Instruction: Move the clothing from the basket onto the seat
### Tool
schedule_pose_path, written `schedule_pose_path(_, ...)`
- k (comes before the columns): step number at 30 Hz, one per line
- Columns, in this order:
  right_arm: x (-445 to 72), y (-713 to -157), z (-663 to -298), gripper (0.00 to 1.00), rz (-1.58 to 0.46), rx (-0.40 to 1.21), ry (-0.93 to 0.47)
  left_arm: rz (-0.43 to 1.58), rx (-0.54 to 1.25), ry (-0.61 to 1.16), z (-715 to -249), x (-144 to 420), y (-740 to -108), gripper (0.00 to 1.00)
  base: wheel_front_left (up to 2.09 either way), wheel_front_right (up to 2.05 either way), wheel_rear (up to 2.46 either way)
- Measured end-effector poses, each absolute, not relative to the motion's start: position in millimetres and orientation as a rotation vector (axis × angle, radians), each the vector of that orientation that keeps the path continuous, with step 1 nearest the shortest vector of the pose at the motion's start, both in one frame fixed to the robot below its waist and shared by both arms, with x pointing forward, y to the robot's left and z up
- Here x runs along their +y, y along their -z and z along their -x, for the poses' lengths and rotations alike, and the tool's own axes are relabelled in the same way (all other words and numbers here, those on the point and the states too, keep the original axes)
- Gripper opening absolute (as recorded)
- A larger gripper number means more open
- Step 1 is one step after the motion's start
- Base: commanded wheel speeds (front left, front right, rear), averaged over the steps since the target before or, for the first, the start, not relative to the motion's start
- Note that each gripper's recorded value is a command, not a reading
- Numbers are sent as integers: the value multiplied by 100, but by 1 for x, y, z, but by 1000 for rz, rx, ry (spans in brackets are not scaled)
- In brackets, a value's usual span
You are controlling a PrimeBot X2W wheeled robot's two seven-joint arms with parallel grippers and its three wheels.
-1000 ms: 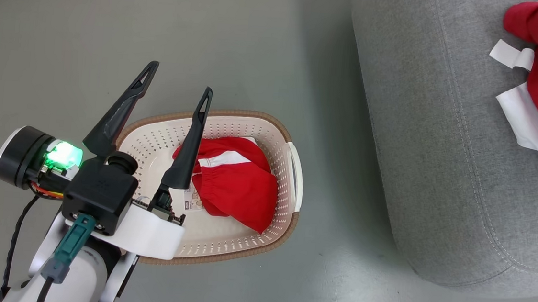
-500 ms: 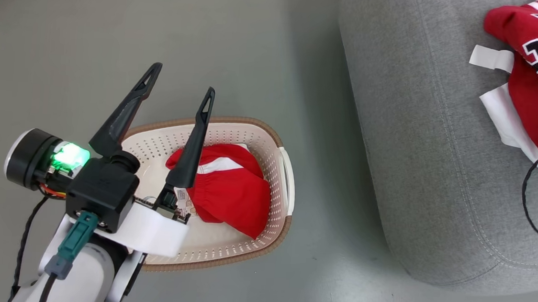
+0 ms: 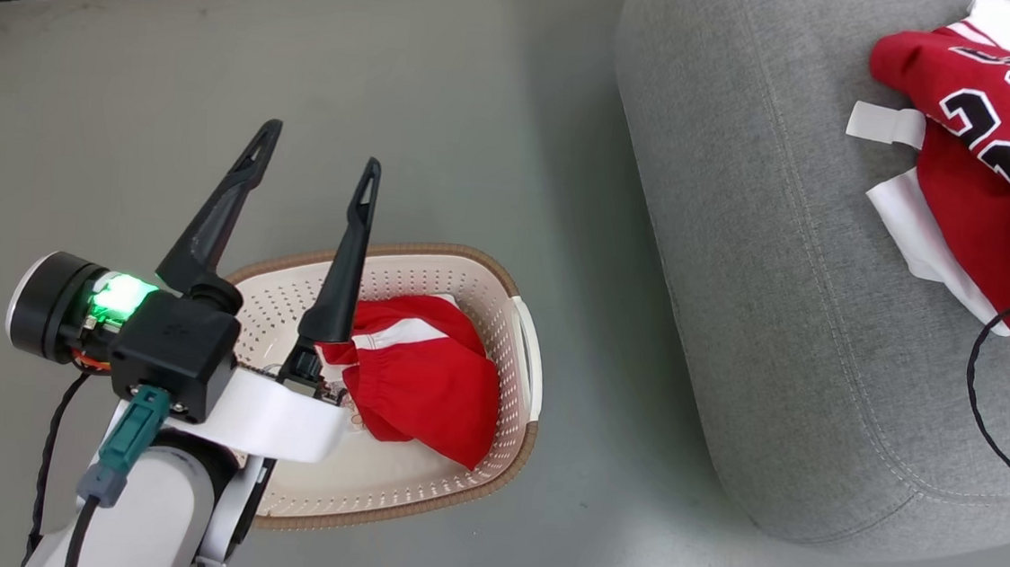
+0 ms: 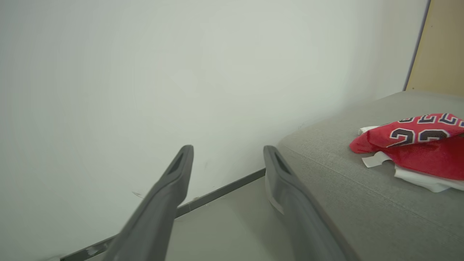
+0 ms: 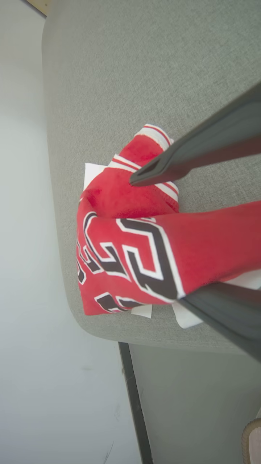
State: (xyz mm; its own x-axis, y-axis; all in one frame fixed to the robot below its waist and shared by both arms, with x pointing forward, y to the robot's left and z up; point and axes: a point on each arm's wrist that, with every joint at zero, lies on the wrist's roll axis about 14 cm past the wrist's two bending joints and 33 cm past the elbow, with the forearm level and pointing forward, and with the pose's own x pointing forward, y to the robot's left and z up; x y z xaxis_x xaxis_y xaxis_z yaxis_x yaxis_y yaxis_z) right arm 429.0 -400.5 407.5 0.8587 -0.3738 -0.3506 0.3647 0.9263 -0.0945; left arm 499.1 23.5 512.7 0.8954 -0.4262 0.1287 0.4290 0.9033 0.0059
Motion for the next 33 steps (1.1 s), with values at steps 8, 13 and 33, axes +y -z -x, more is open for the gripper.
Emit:
schedule_pose_path(8,-400,-426,-427,100,40,326,366,14,-135,378,-495,38,-516,100,0,0,0)
schedule_pose_path(13,-388,-438,-433,100,57,290,317,25,-135,327,-491,52,-517,100,0,0,0)
schedule_pose_path(33,-300,-503,-469,100,75,89,55,18,-156,127,-460,116,-532,100,0,0,0)
